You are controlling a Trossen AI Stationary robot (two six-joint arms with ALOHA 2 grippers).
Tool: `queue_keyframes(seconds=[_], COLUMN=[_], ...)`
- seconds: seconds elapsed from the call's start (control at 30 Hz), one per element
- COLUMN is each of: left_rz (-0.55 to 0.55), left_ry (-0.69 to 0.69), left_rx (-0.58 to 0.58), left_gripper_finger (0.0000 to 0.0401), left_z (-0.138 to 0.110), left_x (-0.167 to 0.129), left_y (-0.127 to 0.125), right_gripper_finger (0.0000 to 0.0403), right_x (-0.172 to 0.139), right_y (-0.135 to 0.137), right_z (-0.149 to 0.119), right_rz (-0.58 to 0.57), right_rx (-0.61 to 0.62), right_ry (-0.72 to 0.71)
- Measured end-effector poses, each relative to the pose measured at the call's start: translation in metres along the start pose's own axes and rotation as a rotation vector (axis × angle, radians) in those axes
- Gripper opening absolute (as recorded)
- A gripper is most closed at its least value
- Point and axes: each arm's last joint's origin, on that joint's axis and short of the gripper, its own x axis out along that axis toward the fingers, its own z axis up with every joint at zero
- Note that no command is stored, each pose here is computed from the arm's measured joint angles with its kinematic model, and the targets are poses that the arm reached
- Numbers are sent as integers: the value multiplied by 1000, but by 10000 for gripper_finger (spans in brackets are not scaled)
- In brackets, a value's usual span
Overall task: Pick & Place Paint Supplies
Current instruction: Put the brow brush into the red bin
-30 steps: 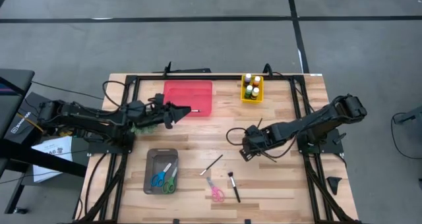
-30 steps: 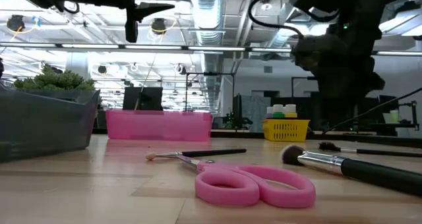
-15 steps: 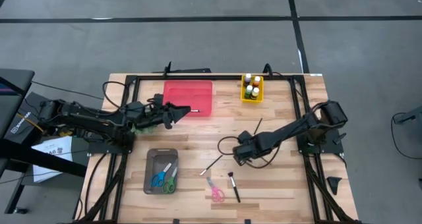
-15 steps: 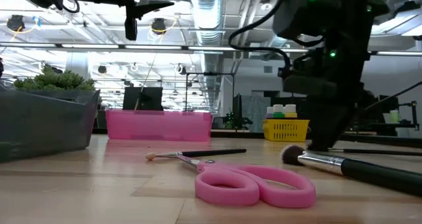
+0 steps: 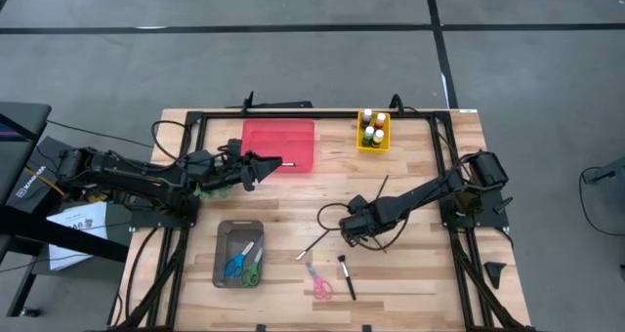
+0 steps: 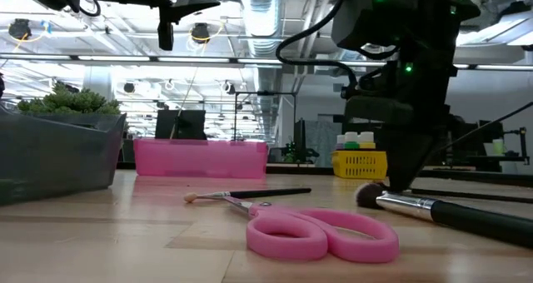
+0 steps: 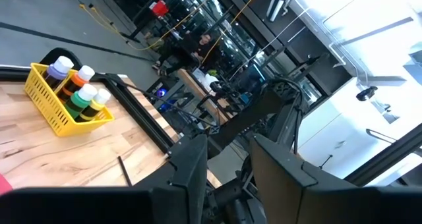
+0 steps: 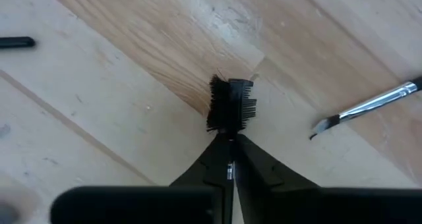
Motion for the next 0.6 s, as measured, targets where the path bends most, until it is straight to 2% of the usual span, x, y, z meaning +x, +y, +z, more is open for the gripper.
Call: queue_keyframes(seconds=[0.23, 0.6], left_rz=[-1, -19], left_ry=[-1, 13], left_rx=[0, -3], left_gripper_finger=[110, 110], left_z=[0, -3], left_x=[0, -1], left_y=[0, -4], right_gripper_finger=[3, 0], right_x=[-13, -78], right_y=[-2, -13], right_z=[-6, -3], right_rz=[20, 230], right_rx=[-13, 67], right_ry=[-27, -184])
